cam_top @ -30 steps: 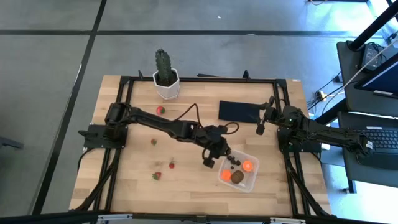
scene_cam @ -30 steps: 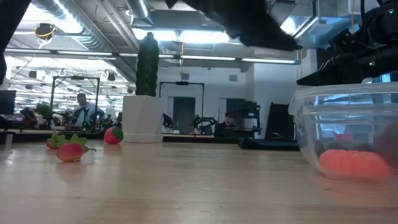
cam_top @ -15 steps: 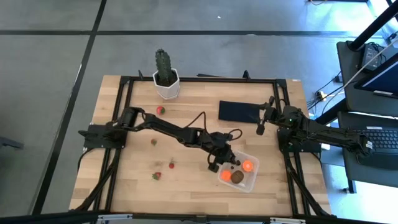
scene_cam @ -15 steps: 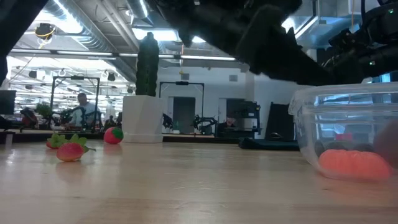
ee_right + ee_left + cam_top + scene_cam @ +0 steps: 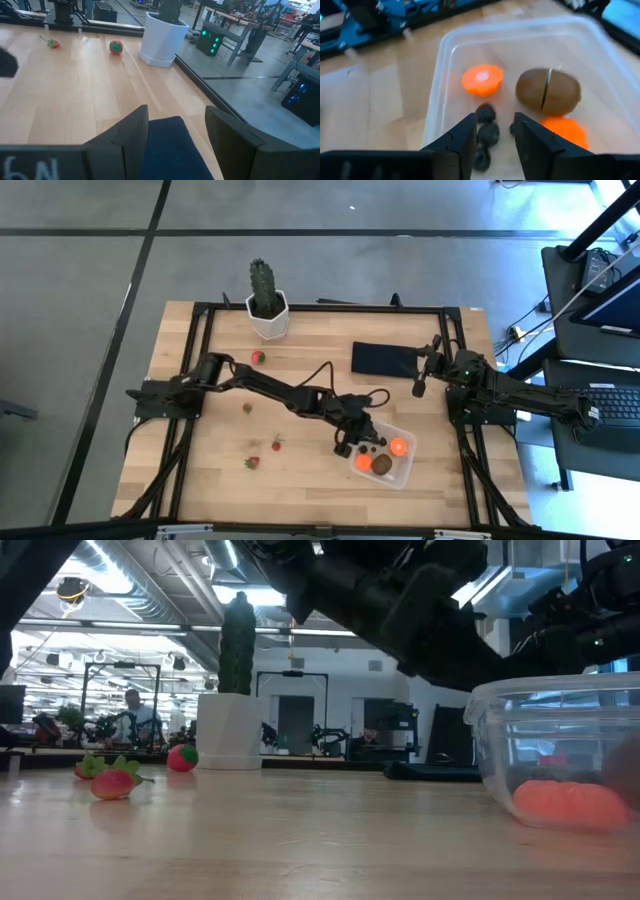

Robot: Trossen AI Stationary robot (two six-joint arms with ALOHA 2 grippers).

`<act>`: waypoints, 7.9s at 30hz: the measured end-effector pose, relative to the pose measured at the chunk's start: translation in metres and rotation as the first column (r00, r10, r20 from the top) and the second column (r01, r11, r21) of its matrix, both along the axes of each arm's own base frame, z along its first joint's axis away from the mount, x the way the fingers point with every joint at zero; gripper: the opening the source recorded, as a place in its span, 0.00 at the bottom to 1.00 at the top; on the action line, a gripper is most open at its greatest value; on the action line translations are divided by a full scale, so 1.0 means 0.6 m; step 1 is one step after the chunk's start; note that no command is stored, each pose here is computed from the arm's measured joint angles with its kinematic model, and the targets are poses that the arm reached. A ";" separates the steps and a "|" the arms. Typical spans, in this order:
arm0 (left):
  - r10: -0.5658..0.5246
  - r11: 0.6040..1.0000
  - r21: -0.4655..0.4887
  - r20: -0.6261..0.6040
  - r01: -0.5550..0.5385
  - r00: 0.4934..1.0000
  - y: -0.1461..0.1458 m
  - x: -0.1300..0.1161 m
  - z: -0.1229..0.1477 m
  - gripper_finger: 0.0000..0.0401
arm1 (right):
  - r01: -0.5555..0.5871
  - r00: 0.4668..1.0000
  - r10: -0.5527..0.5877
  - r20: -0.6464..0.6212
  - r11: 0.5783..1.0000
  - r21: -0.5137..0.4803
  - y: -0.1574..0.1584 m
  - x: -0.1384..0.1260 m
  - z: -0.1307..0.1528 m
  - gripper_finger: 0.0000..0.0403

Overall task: Pick and placing Produce into tupperware
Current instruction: Put the strawberry into the transparent bin, then put the middle strawberry into the transparent bin

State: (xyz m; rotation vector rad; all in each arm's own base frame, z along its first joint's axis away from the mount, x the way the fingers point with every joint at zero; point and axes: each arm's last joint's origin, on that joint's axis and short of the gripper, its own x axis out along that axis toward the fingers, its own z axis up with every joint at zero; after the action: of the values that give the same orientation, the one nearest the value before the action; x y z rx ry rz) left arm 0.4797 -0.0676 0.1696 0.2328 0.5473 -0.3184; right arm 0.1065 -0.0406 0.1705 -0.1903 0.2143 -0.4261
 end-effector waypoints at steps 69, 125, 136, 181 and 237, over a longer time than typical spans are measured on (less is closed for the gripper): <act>0.545 0.557 0.193 -0.819 -0.808 0.181 -0.097 -0.286 -0.042 0.75 | 0.005 1.000 -0.005 -0.005 1.000 0.024 0.000 0.000 -0.002 0.49; 0.426 0.733 0.092 -0.834 -0.673 0.350 -0.038 -0.243 -0.023 0.25 | 0.005 1.000 -0.005 -0.005 1.000 0.024 0.000 0.000 -0.002 0.49; 0.292 0.912 -0.132 -0.454 -0.388 0.841 0.029 -0.134 0.062 0.21 | 0.004 1.000 -0.004 -0.001 1.000 0.022 0.000 0.000 -0.002 0.49; 0.035 0.978 -0.205 0.065 -0.021 0.997 0.003 -0.024 -0.019 0.42 | 0.005 1.000 -0.005 -0.001 1.000 0.023 0.000 0.000 -0.002 0.49; 0.609 0.728 0.361 -0.731 -0.583 0.308 0.017 -0.314 0.115 0.80 | 0.005 1.000 -0.004 -0.018 1.000 0.028 0.000 -0.001 -0.005 0.49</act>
State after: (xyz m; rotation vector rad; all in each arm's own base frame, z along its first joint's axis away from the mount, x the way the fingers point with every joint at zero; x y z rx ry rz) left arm 0.2913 -0.0576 0.2387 -0.1439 1.5484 0.3859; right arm 0.1061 -0.0405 0.1677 -0.1659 0.2381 -0.4257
